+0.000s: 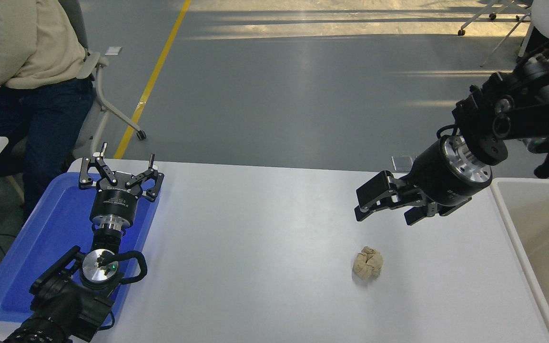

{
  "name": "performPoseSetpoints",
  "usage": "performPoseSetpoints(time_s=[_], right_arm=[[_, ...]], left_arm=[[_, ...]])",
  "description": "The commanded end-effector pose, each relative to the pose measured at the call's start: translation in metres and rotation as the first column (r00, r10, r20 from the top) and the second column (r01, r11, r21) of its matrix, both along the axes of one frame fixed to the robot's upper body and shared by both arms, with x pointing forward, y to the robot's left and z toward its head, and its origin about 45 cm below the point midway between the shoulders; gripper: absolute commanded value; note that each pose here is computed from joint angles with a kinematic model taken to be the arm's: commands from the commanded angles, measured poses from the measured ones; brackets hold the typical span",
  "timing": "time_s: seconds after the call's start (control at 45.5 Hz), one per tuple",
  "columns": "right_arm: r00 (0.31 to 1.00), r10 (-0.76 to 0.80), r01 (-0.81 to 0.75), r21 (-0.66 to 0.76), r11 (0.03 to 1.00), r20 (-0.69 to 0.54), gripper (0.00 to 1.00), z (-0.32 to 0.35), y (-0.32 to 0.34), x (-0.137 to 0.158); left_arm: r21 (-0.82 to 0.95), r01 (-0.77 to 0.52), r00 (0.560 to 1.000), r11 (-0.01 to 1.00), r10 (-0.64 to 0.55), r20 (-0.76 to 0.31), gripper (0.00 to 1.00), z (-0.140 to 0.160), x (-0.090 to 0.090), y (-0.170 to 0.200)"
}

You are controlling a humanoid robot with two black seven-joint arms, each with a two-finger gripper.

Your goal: Pick up foil plate and place in dustbin

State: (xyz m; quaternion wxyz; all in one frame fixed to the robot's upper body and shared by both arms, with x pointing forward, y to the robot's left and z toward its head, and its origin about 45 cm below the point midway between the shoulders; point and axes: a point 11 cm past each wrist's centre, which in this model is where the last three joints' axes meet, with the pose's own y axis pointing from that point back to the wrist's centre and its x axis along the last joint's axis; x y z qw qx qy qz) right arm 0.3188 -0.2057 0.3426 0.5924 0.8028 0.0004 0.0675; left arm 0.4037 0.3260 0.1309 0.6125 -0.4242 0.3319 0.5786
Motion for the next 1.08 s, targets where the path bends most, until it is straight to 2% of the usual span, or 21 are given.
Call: performPoseSetpoints(time_s=[0.0,0.286,0.549,1.055], right_arm=[[0.999,0.012,-0.012,-0.016,1.0,-0.031,1.0,0.007,0.002,-0.003],[1.0,0.02,-0.021,-0.076,0.997,-0.02,1.0,0.004,-0.007,-0.001],[0.998,0.067,-0.065,-0.187,0.98,0.003,1.0,-0.001,-0.025,0.002],[0.998,0.066,-0.063,-0.222,0.973,0.003,1.0,-0.002,-0.03,0.002]], left_arm=[[0.0,0.0,1.0,1.0,0.0,0.0,1.0,0.0,0.0,0.0],[0.0,0.0,1.0,1.0,0.0,0.0,1.0,0.0,0.0,0.0],[0.001,0.0,1.0,1.0,0.0,0.0,1.0,0.0,0.0,0.0],[0.0,-0.001,1.0,1.0,0.001,0.001,1.0,0.0,0.0,0.0]])
